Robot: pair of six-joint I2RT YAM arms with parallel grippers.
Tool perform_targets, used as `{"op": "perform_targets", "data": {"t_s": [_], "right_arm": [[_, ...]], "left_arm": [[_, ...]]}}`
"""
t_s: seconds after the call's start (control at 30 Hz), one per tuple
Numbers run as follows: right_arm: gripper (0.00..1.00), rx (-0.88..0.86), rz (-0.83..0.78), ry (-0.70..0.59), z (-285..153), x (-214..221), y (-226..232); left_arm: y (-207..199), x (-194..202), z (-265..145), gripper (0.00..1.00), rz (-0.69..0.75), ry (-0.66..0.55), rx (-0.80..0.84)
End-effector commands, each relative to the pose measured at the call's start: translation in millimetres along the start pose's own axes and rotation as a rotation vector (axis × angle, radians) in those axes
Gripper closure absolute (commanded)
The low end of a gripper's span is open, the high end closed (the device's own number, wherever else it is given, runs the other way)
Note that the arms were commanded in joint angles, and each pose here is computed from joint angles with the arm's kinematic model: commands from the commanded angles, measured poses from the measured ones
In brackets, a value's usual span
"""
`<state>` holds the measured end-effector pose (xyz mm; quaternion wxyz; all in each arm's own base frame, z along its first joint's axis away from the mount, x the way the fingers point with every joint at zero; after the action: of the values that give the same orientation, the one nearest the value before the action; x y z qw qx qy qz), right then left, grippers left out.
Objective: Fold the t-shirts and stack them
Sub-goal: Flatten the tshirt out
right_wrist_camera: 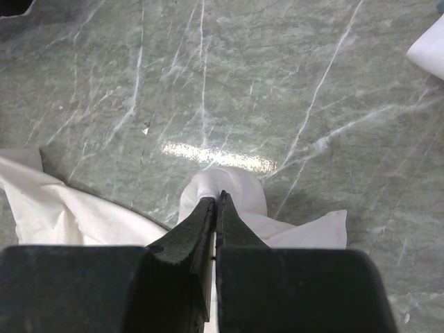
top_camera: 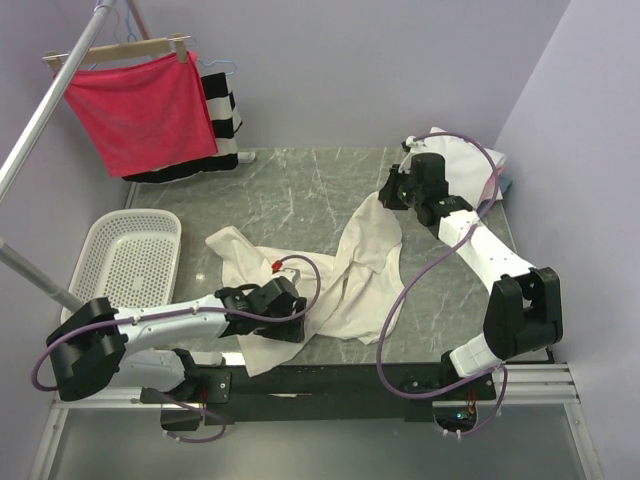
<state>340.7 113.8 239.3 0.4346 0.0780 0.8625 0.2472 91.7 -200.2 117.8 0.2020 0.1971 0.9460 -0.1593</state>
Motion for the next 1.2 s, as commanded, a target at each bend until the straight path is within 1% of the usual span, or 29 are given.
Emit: {"op": "perform_targets", "data": {"t_s": [0.0, 0.07, 0.13, 0.2, 0.3, 0.43, 0.5, 0.53, 0.57, 0.67, 0.77, 0.83, 0.9, 0.93, 0.97, 1.03, 1.07, 1.13, 1.17], "right_arm": [[1.0, -0.027, -0.004, -0.05, -9.2, -10.5, 5.5], [1.0, -0.028, -0.005, -0.046, -8.4, -9.9, 5.2], [1.0, -0.029, -0.004, -0.04, -7.2, -9.3, 4.9], [1.0, -0.028, -0.002, -0.039, -7.0, -9.5, 4.6], [1.0, -0.025, -0.004, -0.037, -7.5, -9.6, 5.5], [1.0, -0.016, -0.008, -0.046, -10.1, -10.8, 4.9], [1.0, -0.017, -0.011, -0.048, -11.7, -10.9, 5.7], [1.0, -0.012, -0.012, -0.051, -11.7, -11.4, 4.9], [1.0, -0.011, -0.012, -0.054, -11.6, -11.7, 4.9], [1.0, -0.01, -0.014, -0.049, -10.4, -11.7, 5.2], [1.0, -0.007, -0.013, -0.049, -10.3, -11.6, 4.4], [1.0, -0.007, -0.016, -0.049, -11.0, -11.9, 4.6], [1.0, -0.006, -0.016, -0.051, -11.9, -12.3, 4.8], [1.0, -0.006, -0.018, -0.053, -12.4, -12.6, 4.9], [1.0, -0.007, -0.016, -0.055, -13.3, -12.9, 5.3], [1.0, -0.001, -0.019, -0.058, -15.0, -13.1, 5.0], [1.0, -0.002, -0.02, -0.062, -17.6, -13.8, 5.7], [1.0, -0.002, -0.023, -0.076, -21.4, -15.5, 7.3], [1.0, -0.004, -0.023, -0.087, -25.5, -18.4, 8.3]], "left_arm": [[-15.7, -23.3, -21.6, 0.25, 0.004, -0.153, 0.097], [-19.1, -24.8, -28.0, 0.26, 0.023, -0.175, 0.151], [-20.7, -20.6, -26.5, 0.27, 0.026, -0.172, 0.192], [-18.4, -12.1, -19.9, 0.28, 0.03, -0.147, 0.199], [-17.9, -8.0, -12.5, 0.33, 0.041, -0.12, 0.184], [-18.8, -2.4, -6.9, 0.35, 0.047, -0.078, 0.176], [-16.0, -0.6, -3.3, 0.38, 0.047, -0.073, 0.125], [-15.7, -0.5, -1.6, 0.4, 0.049, -0.074, 0.107], [-16.6, -1.0, -1.1, 0.45, 0.052, -0.076, 0.104], [-18.7, 0.3, 3.0, 0.5, 0.053, -0.073, 0.094], [-20.2, 6.8, 11.6, 0.57, 0.062, -0.036, 0.082], [-21.0, 10.5, 17.8, 0.59, 0.071, -0.008, 0.073], [-24.9, 10.7, 19.1, 0.62, 0.085, -0.005, 0.075], [-25.3, 11.3, 20.3, 0.65, 0.089, -0.002, 0.073], [-26.9, 10.2, 19.6, 0.74, 0.093, -0.003, 0.074], [-26.3, 7.3, 14.6, 0.81, 0.094, -0.021, 0.056], [-29.4, 0.8, 9.9, 0.88, 0.093, -0.045, 0.056], [-28.1, -7.4, -3.8, 0.99, 0.09, -0.087, 0.023], [-34.5, -20.9, -15.0, 0.99, 0.087, -0.134, 0.027]]}}
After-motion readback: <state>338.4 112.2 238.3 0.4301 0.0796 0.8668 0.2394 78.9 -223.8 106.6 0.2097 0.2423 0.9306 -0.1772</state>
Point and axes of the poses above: each gripper's point midway between its finger pads, its own z axis out along the fingers, its own y axis along the line the jaws close on, x = y × z, the point moved 10 cm from there along -z, back along the fingers, and after that the axes turned 12 degrees about z, right-handed, at the moved point
